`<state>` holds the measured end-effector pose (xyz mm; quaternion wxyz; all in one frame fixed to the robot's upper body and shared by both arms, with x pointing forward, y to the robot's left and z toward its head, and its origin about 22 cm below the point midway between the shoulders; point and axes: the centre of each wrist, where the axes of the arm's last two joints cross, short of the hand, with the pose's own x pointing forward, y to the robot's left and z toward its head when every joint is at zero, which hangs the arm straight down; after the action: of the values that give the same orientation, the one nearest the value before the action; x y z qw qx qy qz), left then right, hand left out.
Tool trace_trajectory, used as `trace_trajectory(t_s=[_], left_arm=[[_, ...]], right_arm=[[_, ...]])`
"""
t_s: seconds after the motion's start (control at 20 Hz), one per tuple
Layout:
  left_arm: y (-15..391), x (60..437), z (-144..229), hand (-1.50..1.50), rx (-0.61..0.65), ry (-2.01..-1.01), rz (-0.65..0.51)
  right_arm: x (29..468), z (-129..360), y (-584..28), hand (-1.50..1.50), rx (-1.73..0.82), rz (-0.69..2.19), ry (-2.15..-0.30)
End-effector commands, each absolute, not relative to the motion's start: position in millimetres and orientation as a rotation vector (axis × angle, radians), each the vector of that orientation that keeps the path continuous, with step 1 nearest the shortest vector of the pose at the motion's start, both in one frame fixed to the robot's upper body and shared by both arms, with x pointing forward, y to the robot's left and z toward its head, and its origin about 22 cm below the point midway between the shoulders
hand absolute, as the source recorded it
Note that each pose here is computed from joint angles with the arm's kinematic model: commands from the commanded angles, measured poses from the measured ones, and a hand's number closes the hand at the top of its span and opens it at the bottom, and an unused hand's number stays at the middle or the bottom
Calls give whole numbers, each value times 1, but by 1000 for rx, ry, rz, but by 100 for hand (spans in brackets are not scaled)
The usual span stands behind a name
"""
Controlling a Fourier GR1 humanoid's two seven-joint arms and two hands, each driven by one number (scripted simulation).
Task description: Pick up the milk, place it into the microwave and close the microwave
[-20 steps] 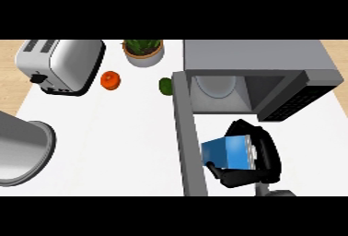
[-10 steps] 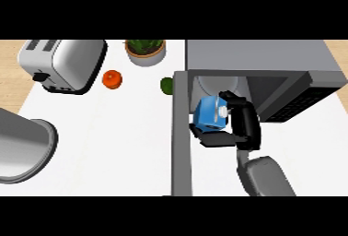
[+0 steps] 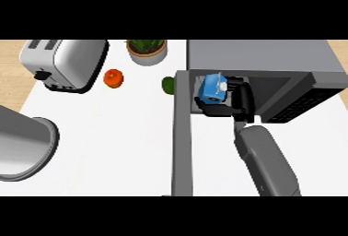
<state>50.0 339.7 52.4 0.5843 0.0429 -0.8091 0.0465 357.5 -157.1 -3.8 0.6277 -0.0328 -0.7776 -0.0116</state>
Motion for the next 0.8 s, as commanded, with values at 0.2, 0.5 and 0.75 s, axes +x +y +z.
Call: trace_trajectory(t_s=[0.2, 0.5, 0.75], left_arm=[[350, 66, 47, -150, 87, -1877, 105], [350, 64, 39, -150, 76, -1879, 100], [358, 69, 52, -150, 68, -1881, 93]], right_arm=[[378, -39, -175, 150, -103, 18, -1840], [404, -17, -167, 150, -204, 68, -1926], [416, -4, -166, 150, -299, 116, -1940]])
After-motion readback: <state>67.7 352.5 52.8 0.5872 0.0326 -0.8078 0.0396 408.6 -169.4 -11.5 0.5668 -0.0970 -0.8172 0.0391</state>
